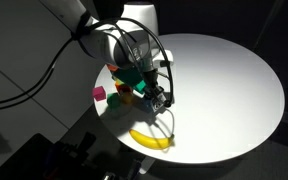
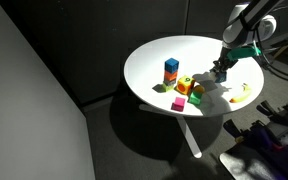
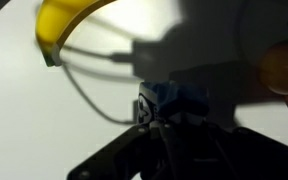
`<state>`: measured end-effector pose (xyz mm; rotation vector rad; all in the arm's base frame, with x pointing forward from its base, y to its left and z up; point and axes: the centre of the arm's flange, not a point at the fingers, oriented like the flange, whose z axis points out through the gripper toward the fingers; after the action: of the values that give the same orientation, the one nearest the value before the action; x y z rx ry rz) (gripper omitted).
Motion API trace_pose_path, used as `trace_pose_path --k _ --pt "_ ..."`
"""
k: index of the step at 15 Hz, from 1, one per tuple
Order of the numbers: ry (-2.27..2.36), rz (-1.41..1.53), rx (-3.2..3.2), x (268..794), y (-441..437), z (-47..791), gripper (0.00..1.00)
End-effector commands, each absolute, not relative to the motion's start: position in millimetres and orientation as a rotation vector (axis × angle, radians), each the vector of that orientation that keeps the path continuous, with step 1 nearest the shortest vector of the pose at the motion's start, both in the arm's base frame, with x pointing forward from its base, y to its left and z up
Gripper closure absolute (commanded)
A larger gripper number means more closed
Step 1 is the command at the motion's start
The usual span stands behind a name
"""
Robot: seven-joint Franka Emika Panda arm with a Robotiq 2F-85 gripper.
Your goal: Place the 4 cube on the table
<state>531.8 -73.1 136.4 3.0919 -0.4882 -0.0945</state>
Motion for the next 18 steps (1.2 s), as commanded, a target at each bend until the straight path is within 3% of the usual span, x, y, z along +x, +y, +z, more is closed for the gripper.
trace_pose_path --k 1,2,4,10,18 --pt "-0.522 -0.087 3.097 535.2 -85.7 133.4 0.90" --pt "-0.521 -0.088 3.091 534.8 -86.9 131.8 0.56" --pt "-0.518 -0.103 3.090 532.6 -87.1 129.3 0.49" --pt "-0.476 -0.116 3.121 525.2 -74.3 136.4 0.01" --pt "-0.353 -0.052 3.163 506.2 -37.1 177.0 0.00"
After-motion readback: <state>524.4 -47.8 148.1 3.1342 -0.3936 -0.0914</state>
